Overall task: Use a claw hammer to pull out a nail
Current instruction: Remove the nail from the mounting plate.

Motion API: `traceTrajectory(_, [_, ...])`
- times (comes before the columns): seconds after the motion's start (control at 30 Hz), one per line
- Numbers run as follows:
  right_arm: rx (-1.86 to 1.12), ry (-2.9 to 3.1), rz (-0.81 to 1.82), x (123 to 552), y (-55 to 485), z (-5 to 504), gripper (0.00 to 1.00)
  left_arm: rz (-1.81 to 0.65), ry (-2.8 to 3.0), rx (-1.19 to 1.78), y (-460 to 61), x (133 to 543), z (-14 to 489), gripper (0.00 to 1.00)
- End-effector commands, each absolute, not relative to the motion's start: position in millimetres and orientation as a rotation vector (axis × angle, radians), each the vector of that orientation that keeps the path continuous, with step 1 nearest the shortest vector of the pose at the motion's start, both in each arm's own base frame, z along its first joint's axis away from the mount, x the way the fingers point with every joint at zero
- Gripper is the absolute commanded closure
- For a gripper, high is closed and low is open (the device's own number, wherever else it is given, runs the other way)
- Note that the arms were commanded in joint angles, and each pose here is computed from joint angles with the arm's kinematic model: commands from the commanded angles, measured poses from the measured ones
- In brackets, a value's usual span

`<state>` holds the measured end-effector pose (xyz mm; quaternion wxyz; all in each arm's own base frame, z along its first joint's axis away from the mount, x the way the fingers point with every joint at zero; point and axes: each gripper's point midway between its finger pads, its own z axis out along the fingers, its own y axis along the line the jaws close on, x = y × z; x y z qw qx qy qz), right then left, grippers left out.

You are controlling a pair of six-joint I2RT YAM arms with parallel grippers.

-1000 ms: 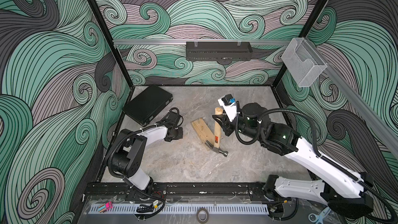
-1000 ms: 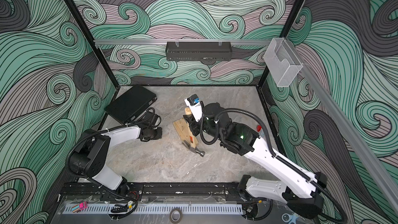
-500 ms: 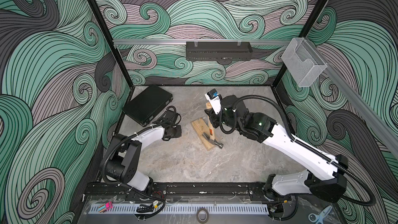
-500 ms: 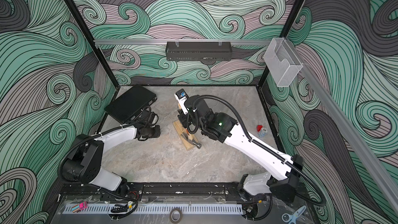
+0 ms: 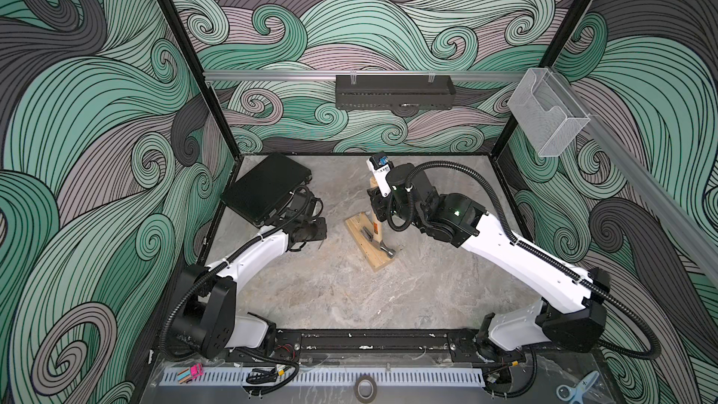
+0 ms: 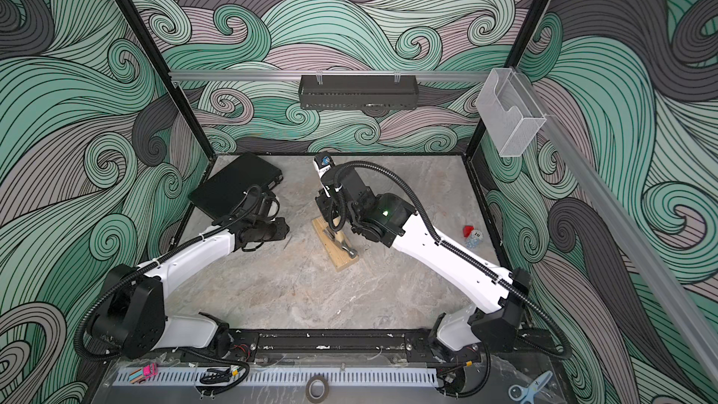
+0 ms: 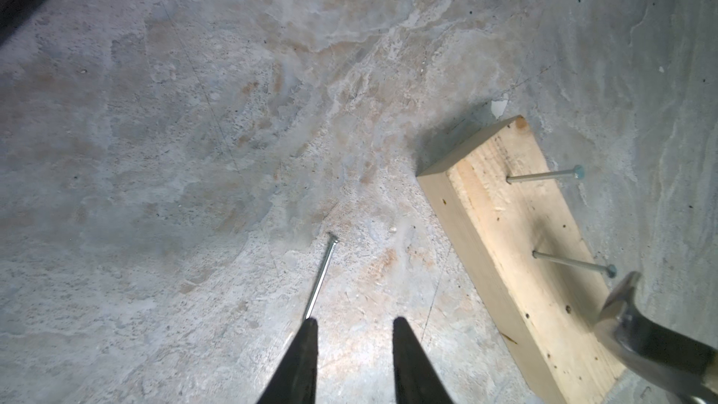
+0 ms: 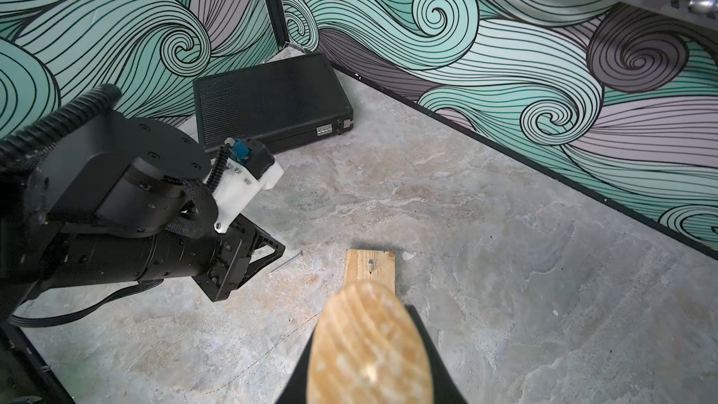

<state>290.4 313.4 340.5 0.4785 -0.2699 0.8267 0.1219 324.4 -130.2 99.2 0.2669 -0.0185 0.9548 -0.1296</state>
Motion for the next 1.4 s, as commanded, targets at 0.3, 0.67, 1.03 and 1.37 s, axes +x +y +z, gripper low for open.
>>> traceTrajectory(0.3, [-0.487, 1.968, 0.363, 287, 296, 382, 1.00, -0.386, 2.587, -0.027, -135, 323, 107, 0.67])
traceTrajectory(0.67, [-0.360, 1.982, 0.337, 311, 292, 376, 1.00, -0.384, 2.595, -0.017, -135, 322, 104, 0.67])
traceTrajectory(1.03, [-0.397, 1.993, 0.383, 326, 313, 372, 1.00, -0.369, 2.611, -0.018, -132, 319, 96, 0.67])
traceTrajectory(1.37, [-0.379, 1.942, 0.381, 339, 323, 384, 1.00, -0.378, 2.624, -0.013, -133, 317, 92, 0.66])
